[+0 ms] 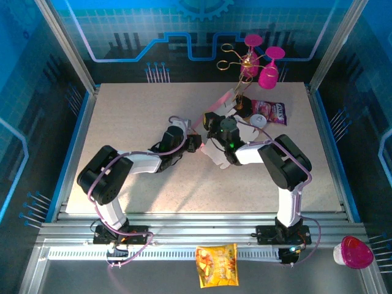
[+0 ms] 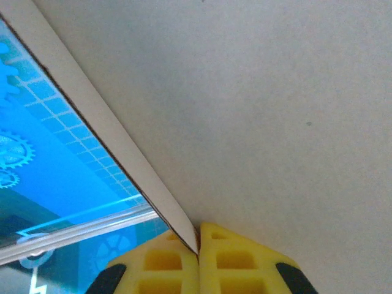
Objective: Fold the paper box
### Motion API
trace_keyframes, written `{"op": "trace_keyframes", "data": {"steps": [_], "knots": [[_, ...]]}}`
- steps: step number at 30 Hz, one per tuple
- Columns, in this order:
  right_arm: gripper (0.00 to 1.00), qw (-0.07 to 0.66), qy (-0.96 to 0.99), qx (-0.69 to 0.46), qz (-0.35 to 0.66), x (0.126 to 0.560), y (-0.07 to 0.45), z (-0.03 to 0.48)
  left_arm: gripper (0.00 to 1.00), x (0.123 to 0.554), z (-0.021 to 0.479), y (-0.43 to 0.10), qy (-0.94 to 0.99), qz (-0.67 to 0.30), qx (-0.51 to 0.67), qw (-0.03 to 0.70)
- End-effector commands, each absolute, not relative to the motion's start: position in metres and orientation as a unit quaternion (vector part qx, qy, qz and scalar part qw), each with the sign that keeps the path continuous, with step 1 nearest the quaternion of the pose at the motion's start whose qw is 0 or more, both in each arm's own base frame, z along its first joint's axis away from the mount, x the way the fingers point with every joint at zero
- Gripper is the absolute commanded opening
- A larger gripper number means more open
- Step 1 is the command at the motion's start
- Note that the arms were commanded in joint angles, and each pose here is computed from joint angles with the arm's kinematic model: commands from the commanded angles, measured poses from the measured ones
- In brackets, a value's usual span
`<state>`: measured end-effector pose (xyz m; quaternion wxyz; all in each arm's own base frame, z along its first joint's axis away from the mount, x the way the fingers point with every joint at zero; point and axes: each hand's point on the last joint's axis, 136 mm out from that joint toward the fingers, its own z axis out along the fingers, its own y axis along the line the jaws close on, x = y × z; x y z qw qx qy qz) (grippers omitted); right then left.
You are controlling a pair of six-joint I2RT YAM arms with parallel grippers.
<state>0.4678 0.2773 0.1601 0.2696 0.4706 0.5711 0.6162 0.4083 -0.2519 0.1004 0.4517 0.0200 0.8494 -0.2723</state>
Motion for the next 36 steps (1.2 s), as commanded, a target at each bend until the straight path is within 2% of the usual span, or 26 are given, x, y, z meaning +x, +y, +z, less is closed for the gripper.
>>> {"op": "trace_keyframes", "data": {"steps": [1,10,15,20,29,36], "knots": [[0.0,0.2,0.578,0.467,0.638,0.438,0.316,0.145,0.42,0.431,0.15,-0.257,0.806,-0.271,0.002,0.525],[0.0,0.19,0.576,0.46,0.649,0.435,0.346,0.166,0.42,0.413,0.164,-0.205,0.822,-0.158,-0.021,0.546],[0.0,0.179,0.571,0.473,0.647,0.43,0.361,0.166,0.44,0.394,0.161,-0.176,0.828,-0.132,-0.032,0.544],[0.0,0.173,0.571,0.48,0.643,0.425,0.371,0.151,0.46,0.383,0.142,-0.167,0.838,-0.171,-0.029,0.517],[0.0,0.172,0.578,0.488,0.631,0.425,0.37,0.117,0.45,0.388,0.116,-0.19,0.829,-0.252,-0.003,0.499],[0.0,0.173,0.572,0.486,0.637,0.431,0.368,0.124,0.41,0.392,0.112,-0.192,0.816,-0.271,0.005,0.511]]}}
